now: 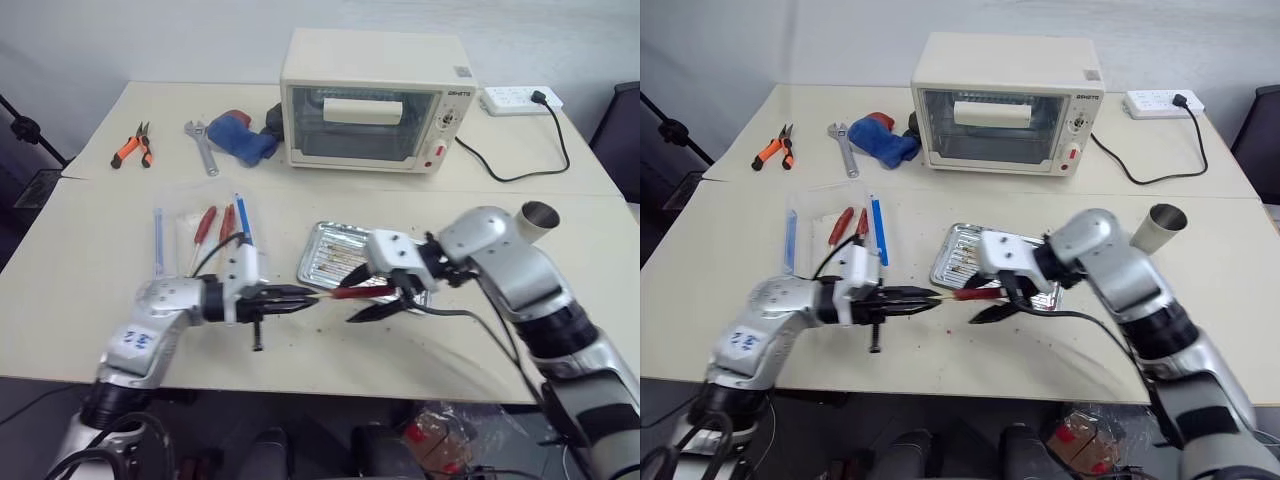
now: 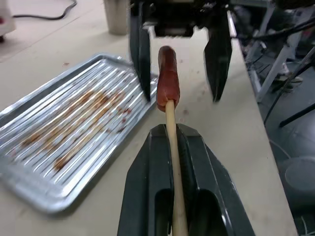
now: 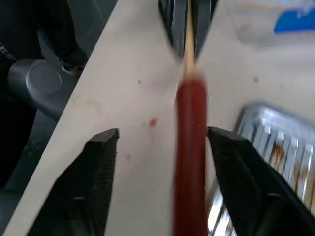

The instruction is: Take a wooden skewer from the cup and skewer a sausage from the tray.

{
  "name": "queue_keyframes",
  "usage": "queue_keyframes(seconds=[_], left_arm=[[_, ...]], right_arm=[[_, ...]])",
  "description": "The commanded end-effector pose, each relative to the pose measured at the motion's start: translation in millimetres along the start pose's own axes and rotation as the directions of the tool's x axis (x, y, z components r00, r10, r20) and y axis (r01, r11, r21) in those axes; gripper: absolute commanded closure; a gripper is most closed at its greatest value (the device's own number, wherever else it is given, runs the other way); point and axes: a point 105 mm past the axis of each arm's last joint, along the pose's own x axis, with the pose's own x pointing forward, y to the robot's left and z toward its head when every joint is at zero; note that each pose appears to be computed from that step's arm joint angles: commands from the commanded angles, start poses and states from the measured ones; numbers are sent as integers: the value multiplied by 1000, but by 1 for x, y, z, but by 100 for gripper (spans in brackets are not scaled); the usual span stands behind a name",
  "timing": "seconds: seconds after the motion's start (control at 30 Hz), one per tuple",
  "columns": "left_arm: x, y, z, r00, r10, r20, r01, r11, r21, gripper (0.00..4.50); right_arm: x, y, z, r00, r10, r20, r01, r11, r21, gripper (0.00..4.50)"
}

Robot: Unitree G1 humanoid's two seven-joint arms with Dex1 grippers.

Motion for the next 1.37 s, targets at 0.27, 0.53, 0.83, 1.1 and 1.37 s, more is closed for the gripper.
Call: queue_keyframes(seconds=[0.27,0.53,0.83,1.1,1.37], left_arm=[[-76,11,23,899,404,168,-401,915,-54,450],[-119,44,15,446,861,243,-790,507,-346,450],[-112,74,-3,278,953,121,-866,303,-397,450],[-98,66,23,500,836,224,-795,546,-263,216],[-76,-10,-20,930,324,-176,-285,934,214,190]], right_arm=[[-65,47,-4,865,-243,439,278,960,-18,1],[-82,61,19,570,-451,686,464,866,183,1],[-73,49,24,496,-510,703,612,779,133,1],[-77,52,12,515,-547,660,629,764,142,0],[-86,83,-63,667,-595,448,581,792,188,0]])
